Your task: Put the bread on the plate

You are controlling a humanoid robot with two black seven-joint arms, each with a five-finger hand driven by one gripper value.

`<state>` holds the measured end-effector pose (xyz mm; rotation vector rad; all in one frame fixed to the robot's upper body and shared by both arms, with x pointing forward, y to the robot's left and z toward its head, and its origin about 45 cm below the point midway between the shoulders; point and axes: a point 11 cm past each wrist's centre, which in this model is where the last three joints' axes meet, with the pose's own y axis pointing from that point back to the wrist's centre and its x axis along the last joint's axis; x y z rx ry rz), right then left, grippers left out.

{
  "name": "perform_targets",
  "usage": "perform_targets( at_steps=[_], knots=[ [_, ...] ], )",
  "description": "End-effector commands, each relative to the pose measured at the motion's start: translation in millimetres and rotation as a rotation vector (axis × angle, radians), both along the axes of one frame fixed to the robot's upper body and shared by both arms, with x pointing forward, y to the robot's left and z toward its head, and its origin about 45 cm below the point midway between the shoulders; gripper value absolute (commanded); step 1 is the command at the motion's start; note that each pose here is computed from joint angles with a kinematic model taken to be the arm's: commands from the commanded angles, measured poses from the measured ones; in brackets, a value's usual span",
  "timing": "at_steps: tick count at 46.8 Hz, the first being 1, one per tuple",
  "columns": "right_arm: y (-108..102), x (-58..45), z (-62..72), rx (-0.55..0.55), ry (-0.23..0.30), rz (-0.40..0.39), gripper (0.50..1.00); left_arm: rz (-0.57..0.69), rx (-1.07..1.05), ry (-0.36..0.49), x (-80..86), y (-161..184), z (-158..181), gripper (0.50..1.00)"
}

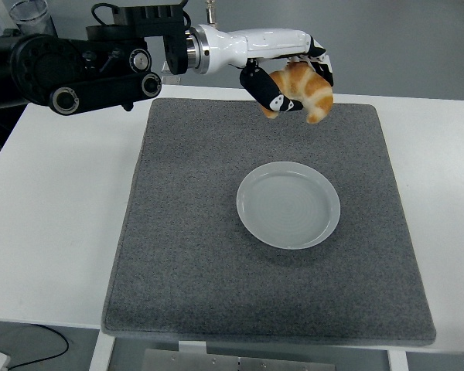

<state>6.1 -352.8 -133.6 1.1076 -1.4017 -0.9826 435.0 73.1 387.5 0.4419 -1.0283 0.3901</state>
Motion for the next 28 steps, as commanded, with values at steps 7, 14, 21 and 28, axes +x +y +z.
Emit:
perform_targets(
  at_steps=[7, 14, 21, 28],
  knots=[
    [0.0, -0.9, 0.0, 0.000, 0.002, 0.000, 0.952, -0.079, -0.010, 0.023, -13.9, -28.7, -14.9, 0.500],
    [0.0, 0.0, 0.0, 0.000, 0.000, 0.000, 0.952, -0.114, 0.020, 0.006, -18.8, -41.0, -28.2, 0.500],
    [0.0, 0.0, 0.0, 0.000, 0.000, 0.000, 0.952, -0.132, 0.058, 0.007, -22.5, -41.4, -46.0, 0.500],
    [0.0, 0.0, 0.0, 0.000, 0.000, 0.000, 0.952, -0.147, 0.082, 0.028, -27.8, -43.6, -67.8, 0.500]
  ],
)
